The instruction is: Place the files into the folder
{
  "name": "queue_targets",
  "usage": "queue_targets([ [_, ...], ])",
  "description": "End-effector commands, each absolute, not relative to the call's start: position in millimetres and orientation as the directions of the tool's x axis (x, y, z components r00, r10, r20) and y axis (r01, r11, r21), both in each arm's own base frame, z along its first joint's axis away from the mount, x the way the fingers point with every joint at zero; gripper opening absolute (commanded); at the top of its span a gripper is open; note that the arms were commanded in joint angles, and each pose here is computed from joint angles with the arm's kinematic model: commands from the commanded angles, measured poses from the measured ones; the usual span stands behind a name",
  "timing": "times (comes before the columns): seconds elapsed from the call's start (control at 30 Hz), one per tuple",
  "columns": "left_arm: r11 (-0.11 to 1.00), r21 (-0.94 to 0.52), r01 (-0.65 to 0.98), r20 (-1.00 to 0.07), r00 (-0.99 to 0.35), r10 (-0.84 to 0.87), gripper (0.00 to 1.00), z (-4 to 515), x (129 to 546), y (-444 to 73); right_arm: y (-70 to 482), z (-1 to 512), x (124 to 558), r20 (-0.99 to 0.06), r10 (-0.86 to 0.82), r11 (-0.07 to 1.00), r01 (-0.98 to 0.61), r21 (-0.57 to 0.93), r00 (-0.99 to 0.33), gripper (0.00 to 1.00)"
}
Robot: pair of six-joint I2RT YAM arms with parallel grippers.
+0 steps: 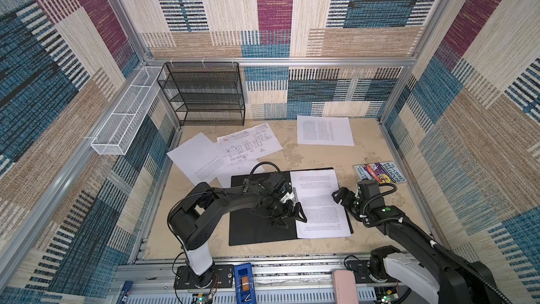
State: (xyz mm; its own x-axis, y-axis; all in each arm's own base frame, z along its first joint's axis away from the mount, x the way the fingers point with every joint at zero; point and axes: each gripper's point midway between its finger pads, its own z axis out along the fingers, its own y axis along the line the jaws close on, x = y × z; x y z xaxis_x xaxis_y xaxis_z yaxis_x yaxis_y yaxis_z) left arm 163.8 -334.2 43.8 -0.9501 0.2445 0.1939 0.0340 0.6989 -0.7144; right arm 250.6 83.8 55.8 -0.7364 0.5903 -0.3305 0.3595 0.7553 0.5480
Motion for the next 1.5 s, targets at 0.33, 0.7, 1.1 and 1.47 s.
queue_targets([
  [0.33, 0.791, -0.610, 0.046, 0.163, -0.970, 0.182, 0.99, 15.0, 171.8, -316.6, 98.9, 64.7, 283.4, -0.386, 0.520, 0.786, 0.251, 0.564, -0.762, 0.95],
  [0.7, 0.795, -0.606, 0.037, 0.171, -0.969, 0.176, 0.98, 13.0, 169.7, -313.9, 98.5, 54.1, 291.7, -0.379, 0.518, 0.795, 0.268, 0.544, -0.767, 0.95],
  [1.1, 0.808, -0.589, 0.026, 0.187, -0.968, 0.167, 0.98, 7.5, 166.7, -308.3, 107.4, 53.8, 309.0, -0.377, 0.495, 0.799, 0.238, 0.552, -0.783, 0.95],
  [1.47, 0.807, -0.591, 0.011, 0.197, -0.968, 0.158, 0.98, 5.6, 169.4, -310.8, 102.5, 54.5, 286.8, -0.352, 0.547, 0.762, 0.277, 0.585, -0.760, 0.95],
])
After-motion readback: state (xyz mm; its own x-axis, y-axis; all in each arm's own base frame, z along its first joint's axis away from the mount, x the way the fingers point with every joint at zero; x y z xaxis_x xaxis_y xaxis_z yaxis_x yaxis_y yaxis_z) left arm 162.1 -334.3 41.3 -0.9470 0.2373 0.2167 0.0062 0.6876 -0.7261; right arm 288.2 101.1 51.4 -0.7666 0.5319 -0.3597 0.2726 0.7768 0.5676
